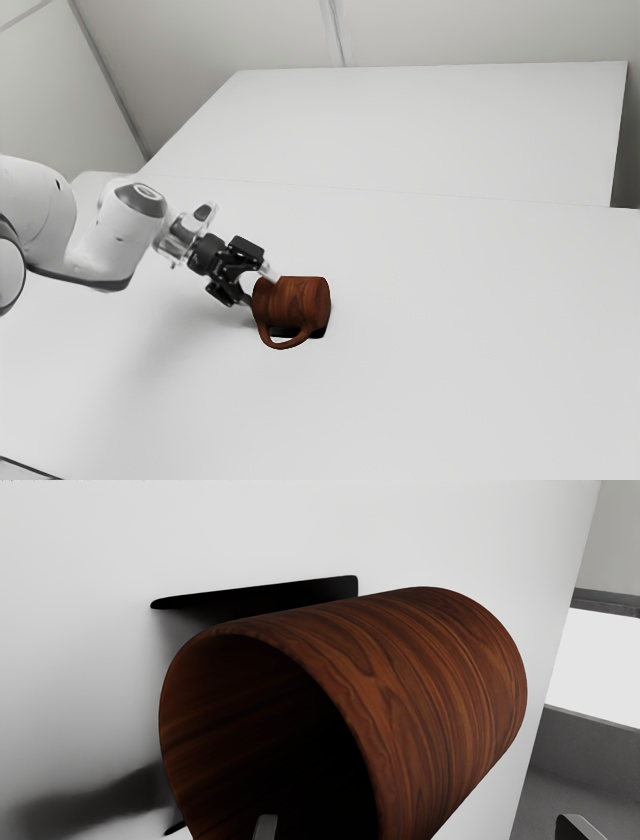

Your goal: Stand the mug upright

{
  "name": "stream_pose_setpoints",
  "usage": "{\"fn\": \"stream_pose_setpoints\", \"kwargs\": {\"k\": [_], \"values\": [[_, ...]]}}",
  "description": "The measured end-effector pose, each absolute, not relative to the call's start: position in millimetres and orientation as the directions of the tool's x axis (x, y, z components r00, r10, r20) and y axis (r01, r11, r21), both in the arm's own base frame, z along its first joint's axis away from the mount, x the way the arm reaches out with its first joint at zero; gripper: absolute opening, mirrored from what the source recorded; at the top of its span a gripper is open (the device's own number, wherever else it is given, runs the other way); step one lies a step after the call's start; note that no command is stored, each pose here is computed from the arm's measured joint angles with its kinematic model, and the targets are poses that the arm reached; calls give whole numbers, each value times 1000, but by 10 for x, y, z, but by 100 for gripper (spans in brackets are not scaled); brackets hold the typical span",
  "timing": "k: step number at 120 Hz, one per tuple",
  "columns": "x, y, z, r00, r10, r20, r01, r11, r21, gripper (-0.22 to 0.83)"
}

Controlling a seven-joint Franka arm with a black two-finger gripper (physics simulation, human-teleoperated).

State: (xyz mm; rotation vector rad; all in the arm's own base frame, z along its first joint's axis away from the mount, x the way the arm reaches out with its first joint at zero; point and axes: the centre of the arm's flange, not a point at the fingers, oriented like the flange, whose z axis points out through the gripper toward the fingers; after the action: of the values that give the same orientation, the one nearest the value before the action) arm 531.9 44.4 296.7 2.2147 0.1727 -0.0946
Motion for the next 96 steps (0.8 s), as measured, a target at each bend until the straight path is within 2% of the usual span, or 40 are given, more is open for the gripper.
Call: {"fn": "stream_pose_setpoints", "kwargs": {"k": [12, 24, 45, 64, 82, 96], "values": [[5301, 424, 2931, 988, 100, -115, 152, -570, 808, 61], [5284, 413, 2905, 989, 105, -101, 142, -554, 821, 56], [5284, 410, 2923, 993, 100, -68, 112, -547, 830, 35], [5306, 388, 2960, 995, 90, -41, 83, -538, 839, 22], [5319, 330, 3005, 997, 79, -17, 56, -527, 848, 2], [5328, 242, 3050, 998, 66, 1, 33, -513, 858, -7]]}}
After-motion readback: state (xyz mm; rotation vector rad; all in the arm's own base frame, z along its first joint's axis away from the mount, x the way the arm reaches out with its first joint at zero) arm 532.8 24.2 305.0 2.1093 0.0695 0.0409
